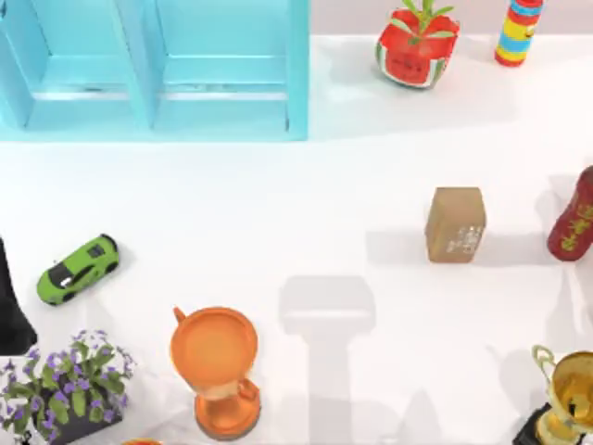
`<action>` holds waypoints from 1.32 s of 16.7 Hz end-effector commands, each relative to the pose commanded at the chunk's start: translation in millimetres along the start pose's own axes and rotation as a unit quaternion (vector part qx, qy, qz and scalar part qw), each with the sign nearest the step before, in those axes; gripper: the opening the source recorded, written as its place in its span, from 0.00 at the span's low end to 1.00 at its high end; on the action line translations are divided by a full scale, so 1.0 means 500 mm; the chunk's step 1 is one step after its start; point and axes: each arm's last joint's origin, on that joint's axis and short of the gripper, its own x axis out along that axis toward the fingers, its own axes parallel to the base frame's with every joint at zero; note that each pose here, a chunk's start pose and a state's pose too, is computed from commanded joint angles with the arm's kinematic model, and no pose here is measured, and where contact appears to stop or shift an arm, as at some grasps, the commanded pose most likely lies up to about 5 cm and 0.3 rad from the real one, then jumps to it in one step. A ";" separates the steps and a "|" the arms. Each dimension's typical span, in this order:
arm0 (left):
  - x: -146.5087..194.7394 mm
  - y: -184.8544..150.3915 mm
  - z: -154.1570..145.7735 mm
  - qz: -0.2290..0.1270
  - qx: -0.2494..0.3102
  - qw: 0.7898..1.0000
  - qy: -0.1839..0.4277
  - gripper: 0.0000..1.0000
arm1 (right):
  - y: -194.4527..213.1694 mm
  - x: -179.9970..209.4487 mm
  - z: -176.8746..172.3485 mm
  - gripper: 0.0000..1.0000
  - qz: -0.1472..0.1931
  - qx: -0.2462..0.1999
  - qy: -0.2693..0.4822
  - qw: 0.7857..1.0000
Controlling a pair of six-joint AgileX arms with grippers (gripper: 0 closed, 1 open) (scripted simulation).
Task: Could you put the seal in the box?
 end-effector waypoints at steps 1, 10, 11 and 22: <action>0.000 0.000 0.000 0.000 0.000 1.000 0.000 1.00 | 0.000 0.000 0.000 1.00 0.000 0.000 0.000 1.000; 0.000 0.000 0.000 0.000 0.000 1.000 0.000 1.00 | 0.019 0.030 0.130 1.00 0.032 0.033 0.143 0.989; 0.000 0.000 0.000 0.000 0.000 1.000 0.000 1.00 | 0.025 0.045 0.158 1.00 0.037 0.038 0.176 0.983; 0.000 0.000 0.000 0.000 0.000 1.000 0.000 1.00 | 0.197 0.422 0.275 1.00 0.038 0.043 0.564 0.824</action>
